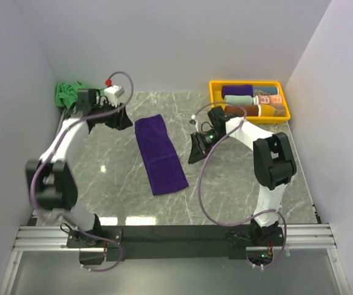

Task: Roll the towels
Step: Fold the towel, then roll the towel

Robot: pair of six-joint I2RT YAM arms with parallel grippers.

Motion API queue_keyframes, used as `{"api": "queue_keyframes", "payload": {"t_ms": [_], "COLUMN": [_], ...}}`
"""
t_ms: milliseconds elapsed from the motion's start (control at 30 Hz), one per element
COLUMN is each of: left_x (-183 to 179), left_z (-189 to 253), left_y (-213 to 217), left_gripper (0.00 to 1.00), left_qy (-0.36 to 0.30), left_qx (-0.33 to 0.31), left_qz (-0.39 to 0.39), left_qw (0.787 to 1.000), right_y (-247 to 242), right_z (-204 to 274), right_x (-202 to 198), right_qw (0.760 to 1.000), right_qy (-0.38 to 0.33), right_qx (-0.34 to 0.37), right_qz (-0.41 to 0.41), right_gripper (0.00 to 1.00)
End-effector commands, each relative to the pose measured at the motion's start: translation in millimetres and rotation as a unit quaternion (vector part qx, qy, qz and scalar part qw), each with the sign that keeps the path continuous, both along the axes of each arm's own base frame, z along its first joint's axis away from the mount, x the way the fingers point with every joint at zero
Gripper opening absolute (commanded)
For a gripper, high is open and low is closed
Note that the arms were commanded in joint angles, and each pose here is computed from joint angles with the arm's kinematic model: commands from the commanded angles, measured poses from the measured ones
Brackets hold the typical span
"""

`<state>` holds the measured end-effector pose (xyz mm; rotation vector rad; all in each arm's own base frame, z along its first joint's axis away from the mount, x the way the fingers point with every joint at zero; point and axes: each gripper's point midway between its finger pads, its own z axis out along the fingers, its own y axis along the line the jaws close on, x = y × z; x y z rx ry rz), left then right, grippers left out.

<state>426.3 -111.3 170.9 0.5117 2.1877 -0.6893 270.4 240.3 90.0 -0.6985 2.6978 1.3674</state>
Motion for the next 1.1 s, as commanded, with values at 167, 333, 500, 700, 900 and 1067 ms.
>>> {"api": "queue_keyframes", "payload": {"t_ms": [167,333,500,700,900,1067], "left_x": [-127.7,-183.9,-219.6,-248.4,-237.5,-230.5], "left_z": [-10.6,-45.4,-57.1,-87.8,-107.8,-130.6], "left_y": [-35.2,-77.7,-127.9,-163.5,-180.0,-176.0], "left_gripper": [0.51,0.53,0.47,0.44,0.43,0.4], "left_qy": [-0.168,-0.228,-0.233,-0.217,-0.215,-0.207], "left_qx": [0.162,0.219,0.219,0.236,0.259,0.29], "left_qz": [-0.191,-0.288,-0.352,-0.392,-0.381,-0.38], "left_qw": [0.953,0.904,0.88,0.862,0.861,0.853], "right_y": [63.5,92.0,95.6,90.9,89.5,87.5], "right_z": [26.2,10.2,-41.8,-71.3,-73.0,-73.0], "right_x": [22.8,31.9,32.9,29.3,27.4,23.4], "right_qw": [0.997,0.996,0.999,0.999,0.999,0.999], "right_qy": [-0.043,-0.06,-0.006,0.015,0.017,0.023], "right_qx": [0.041,0.037,-0.002,-0.024,-0.027,-0.028], "right_qz": [0.041,0.054,0.043,0.035,0.031,0.034], "right_gripper": [0.31,0.32,0.31,0.3,0.3,0.3]}}
